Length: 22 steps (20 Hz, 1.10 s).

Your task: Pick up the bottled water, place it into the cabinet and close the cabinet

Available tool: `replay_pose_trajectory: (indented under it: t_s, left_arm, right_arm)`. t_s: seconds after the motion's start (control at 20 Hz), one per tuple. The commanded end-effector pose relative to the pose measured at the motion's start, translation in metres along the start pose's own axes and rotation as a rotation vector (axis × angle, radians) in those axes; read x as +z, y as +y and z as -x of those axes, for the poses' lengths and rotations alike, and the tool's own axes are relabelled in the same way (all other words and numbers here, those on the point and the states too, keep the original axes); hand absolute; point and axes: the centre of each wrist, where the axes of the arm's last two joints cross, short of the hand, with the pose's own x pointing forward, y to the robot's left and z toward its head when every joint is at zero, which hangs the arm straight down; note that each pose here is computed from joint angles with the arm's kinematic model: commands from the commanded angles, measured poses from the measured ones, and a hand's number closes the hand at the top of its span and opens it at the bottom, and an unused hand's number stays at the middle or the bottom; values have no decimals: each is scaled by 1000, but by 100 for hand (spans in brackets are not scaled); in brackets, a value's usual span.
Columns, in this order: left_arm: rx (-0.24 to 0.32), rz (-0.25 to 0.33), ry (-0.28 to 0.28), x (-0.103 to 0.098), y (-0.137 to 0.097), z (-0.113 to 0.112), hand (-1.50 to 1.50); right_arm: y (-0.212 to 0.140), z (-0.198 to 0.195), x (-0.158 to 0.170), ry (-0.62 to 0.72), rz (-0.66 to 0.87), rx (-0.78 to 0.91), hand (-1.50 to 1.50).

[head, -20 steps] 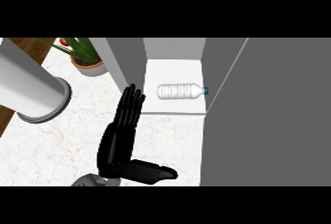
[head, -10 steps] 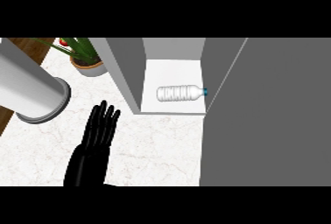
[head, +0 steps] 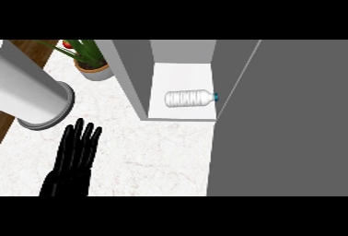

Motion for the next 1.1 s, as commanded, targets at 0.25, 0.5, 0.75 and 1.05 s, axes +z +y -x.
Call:
replay_pose_trajectory:
  t_s: [0.25, 0.5, 0.75, 1.05]
  left_arm:
    - [1, -29, -8, 9, 17, -15, -150]
    - [-20, -28, -9, 8, 39, -25, -150]
    - [-9, -15, -10, 17, 41, -27, -150]
    - [6, -25, 5, 22, 55, -23, -150]
  right_arm:
    - [24, -38, -33, -105, -147, 171, 150]
    - [25, -40, -54, -135, -143, 212, 150]
    - [29, -34, -77, -107, -176, 225, 150]
    - [31, -34, -91, -119, -199, 267, 150]
